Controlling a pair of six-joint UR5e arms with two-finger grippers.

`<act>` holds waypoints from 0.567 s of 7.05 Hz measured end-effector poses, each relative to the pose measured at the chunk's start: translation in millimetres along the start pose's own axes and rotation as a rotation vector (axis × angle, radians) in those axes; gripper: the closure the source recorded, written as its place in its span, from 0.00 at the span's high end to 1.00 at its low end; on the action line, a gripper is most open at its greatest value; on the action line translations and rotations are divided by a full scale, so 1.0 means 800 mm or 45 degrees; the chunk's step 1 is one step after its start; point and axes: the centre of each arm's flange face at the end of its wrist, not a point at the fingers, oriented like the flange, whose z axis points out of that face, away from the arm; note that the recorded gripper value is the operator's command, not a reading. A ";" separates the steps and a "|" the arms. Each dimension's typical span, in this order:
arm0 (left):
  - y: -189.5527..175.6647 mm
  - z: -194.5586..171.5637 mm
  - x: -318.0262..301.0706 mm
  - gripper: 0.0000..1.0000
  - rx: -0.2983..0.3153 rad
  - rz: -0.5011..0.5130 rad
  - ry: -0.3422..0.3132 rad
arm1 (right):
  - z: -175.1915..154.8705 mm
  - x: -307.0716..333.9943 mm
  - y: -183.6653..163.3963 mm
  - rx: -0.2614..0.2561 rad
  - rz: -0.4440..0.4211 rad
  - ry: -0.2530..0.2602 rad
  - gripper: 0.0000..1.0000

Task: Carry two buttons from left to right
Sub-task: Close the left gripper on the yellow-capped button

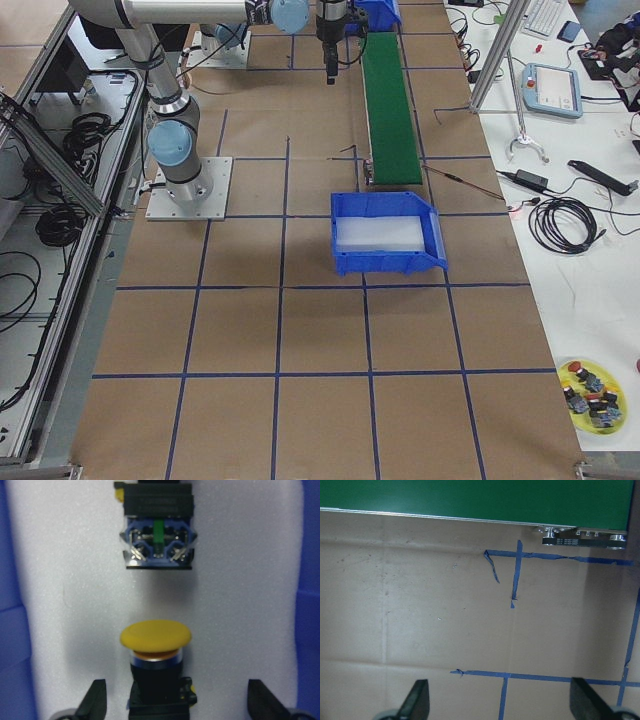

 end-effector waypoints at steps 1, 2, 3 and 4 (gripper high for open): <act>-0.001 -0.003 -0.001 0.55 0.006 -0.002 -0.003 | 0.000 0.000 0.000 -0.001 0.000 0.000 1.00; -0.002 -0.007 -0.002 0.40 0.013 -0.002 -0.005 | 0.001 0.000 0.000 -0.002 0.000 0.000 1.00; -0.003 -0.010 -0.002 0.18 0.018 -0.003 -0.006 | 0.001 0.000 0.000 -0.003 0.000 0.000 1.00; -0.003 -0.012 -0.002 0.04 0.020 -0.005 -0.006 | 0.001 0.000 0.000 -0.003 0.000 0.000 1.00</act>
